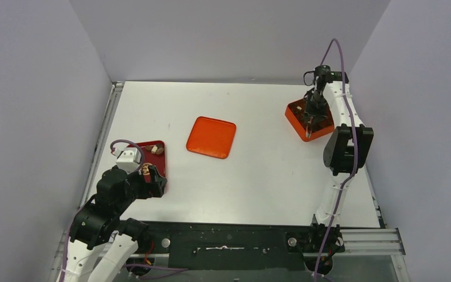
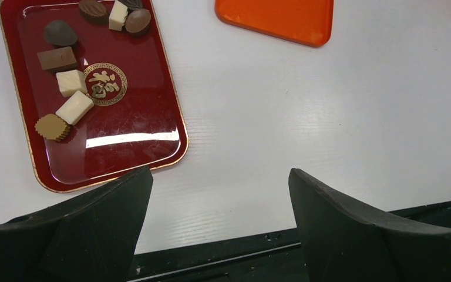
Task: Pack the chocolate
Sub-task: Adjust the fake chocolate in the packing box, then pick up the fake chocolate from the plate.
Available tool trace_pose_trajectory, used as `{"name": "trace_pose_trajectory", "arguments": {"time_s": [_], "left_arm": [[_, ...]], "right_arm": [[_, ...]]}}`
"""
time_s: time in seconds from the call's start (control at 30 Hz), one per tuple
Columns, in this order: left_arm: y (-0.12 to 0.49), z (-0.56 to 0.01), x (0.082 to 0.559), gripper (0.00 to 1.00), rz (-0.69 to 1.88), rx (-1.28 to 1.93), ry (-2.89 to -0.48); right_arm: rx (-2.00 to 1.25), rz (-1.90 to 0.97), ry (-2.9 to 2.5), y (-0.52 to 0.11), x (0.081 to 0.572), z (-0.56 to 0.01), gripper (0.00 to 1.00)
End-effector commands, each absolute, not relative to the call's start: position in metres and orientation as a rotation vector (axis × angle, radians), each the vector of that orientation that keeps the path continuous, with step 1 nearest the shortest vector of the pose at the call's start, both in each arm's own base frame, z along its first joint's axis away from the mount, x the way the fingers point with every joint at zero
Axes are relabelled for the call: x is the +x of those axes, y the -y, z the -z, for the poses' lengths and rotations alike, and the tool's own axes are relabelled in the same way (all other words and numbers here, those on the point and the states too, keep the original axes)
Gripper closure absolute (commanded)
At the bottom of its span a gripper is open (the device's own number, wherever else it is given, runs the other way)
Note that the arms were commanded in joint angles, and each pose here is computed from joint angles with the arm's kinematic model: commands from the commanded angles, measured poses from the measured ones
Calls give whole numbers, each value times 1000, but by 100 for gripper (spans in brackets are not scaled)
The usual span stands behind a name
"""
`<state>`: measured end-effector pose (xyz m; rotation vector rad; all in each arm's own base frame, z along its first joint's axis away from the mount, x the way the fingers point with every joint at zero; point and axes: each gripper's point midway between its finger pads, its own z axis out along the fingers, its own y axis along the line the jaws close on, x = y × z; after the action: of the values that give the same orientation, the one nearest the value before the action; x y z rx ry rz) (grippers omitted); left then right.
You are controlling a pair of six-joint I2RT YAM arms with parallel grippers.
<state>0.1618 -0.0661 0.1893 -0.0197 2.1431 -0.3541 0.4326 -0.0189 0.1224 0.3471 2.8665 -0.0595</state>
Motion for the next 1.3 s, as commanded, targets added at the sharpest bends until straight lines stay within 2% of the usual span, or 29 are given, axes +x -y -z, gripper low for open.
{"name": "trace_pose_trajectory", "arguments": {"time_s": [0.0, 0.3, 0.83, 1.07, 1.27], "left_arm": [[67, -204, 169, 15, 365, -20, -2069], [67, -205, 168, 15, 368, -24, -2065], [66, -203, 170, 15, 352, -33, -2080], [65, -201, 171, 15, 347, -34, -2087], [65, -201, 171, 15, 345, -35, -2087]], "right_arm": [[355, 112, -2691, 30, 440, -181, 81], [341, 91, -2658, 35, 452, -192, 80], [357, -47, -2671, 42, 486, -153, 79], [344, -55, -2691, 44, 492, -134, 74], [311, -43, -2670, 46, 497, -143, 69]]}}
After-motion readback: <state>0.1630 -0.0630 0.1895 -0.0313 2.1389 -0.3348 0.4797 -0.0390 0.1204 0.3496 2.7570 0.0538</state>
